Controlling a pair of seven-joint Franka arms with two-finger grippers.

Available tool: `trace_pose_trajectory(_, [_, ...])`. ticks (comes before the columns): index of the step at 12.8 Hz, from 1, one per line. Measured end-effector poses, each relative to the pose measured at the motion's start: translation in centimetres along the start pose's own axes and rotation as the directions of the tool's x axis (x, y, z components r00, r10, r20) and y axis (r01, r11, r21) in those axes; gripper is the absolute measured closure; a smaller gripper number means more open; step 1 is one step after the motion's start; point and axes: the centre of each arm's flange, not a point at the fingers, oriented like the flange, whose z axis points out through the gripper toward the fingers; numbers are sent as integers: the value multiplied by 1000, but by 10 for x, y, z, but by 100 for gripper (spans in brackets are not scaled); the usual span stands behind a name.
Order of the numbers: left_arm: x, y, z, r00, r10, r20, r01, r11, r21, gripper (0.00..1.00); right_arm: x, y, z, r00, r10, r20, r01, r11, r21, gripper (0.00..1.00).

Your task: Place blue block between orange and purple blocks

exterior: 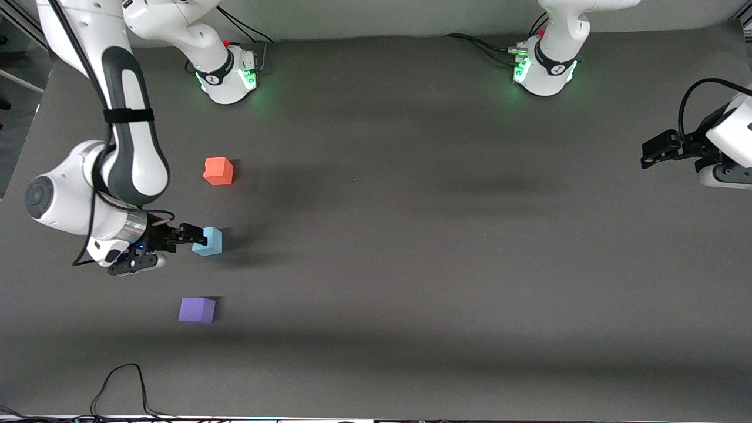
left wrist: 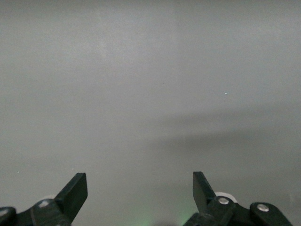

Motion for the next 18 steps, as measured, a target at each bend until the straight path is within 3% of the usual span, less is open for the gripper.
trace_pose_trajectory(4, [0, 0, 0, 1000, 0, 0, 0, 1000, 0, 0, 4, -47, -69, 1000, -9, 22, 10, 998, -54, 0])
trace_pose_trajectory(6, [0, 0, 0, 1000, 0, 0, 0, 1000, 0, 0, -1, -58, -96, 999, -26, 43, 28, 999, -45, 0])
trace_pose_trajectory(9, [0, 0, 0, 1000, 0, 0, 0, 1000, 0, 0, -3, -65, -123, 999, -32, 42, 33, 999, -35, 0])
trace_pose_trajectory(12, [0, 0, 0, 1000, 0, 0, 0, 1000, 0, 0, -4, -94, -135, 996, 5, 93, 2, 997, -76, 0])
trace_pose_trajectory(14, [0, 0, 0, 1000, 1, 0, -1, 1000, 0, 0, -10, -113, -150, 996, 17, 93, -7, 995, -103, 0])
trace_pose_trajectory(18, [0, 1, 0, 1000, 1, 0, -1, 1000, 0, 0, -33, -101, -193, 996, 46, 77, -38, 994, -102, 0])
